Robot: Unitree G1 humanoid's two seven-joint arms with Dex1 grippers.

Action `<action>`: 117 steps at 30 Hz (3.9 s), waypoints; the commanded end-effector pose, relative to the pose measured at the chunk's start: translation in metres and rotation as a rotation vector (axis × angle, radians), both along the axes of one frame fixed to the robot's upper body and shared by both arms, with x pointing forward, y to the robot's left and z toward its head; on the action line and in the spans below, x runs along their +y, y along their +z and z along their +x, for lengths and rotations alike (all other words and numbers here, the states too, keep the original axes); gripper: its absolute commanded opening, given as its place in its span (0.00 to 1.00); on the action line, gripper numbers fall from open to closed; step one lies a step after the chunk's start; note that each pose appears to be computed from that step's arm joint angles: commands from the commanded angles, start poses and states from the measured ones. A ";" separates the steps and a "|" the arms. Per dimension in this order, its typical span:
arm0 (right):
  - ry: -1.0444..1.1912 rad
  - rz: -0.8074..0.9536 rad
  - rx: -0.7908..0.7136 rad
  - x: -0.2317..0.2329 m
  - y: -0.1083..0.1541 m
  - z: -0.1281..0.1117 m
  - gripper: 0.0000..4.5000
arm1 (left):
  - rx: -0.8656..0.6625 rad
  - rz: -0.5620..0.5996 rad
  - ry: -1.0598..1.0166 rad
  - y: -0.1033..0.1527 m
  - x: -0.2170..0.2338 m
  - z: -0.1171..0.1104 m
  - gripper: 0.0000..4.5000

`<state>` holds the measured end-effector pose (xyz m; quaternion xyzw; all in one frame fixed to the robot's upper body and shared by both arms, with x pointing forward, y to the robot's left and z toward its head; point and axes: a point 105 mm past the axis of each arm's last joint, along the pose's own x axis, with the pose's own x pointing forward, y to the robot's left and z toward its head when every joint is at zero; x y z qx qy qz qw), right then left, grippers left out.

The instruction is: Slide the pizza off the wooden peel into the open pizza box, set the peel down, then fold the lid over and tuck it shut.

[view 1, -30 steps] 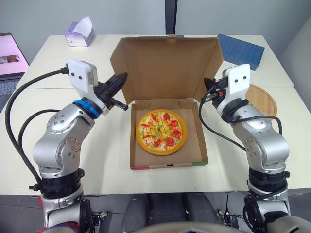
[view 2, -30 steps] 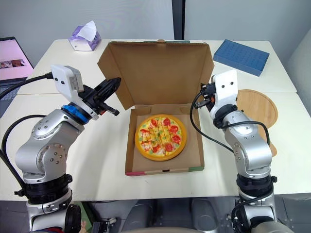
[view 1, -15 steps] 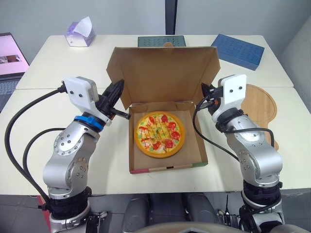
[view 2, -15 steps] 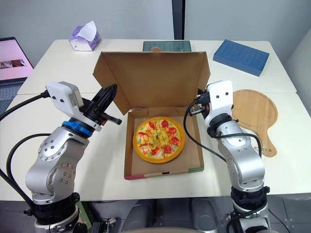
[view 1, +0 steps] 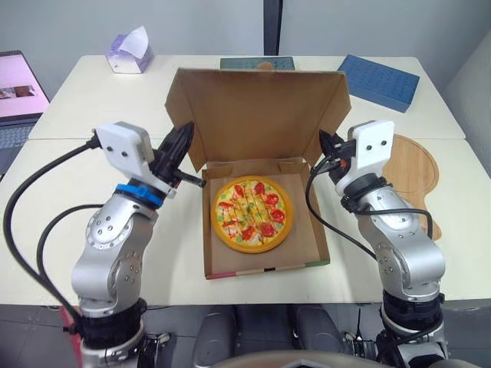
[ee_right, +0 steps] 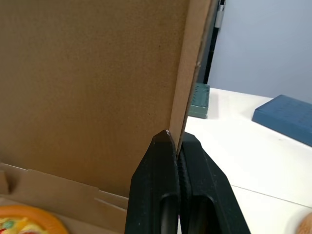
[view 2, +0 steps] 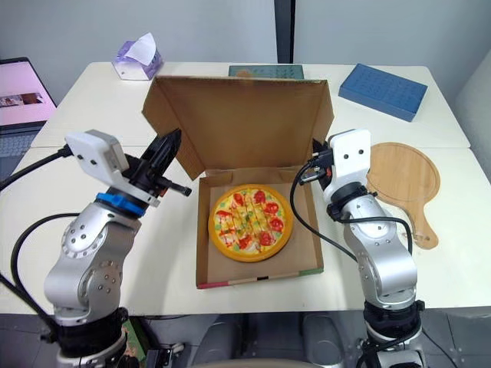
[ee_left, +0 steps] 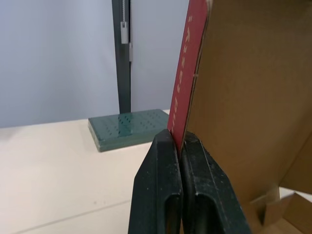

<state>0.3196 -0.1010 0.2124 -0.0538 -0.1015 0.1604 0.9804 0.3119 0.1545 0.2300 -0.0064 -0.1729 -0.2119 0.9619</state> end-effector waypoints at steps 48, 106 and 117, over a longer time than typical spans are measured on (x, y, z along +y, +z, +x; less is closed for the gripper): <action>-0.011 0.167 0.043 0.015 -0.011 -0.026 0.01 | 0.031 -0.010 -0.203 -0.028 -0.040 -0.021 0.00; 0.031 0.207 0.050 0.005 -0.035 -0.040 1.00 | 0.128 0.094 -0.112 -0.067 -0.003 -0.038 0.99; 0.043 0.207 0.048 0.007 -0.034 -0.038 1.00 | 0.076 0.119 -0.022 -0.064 -0.014 -0.019 0.51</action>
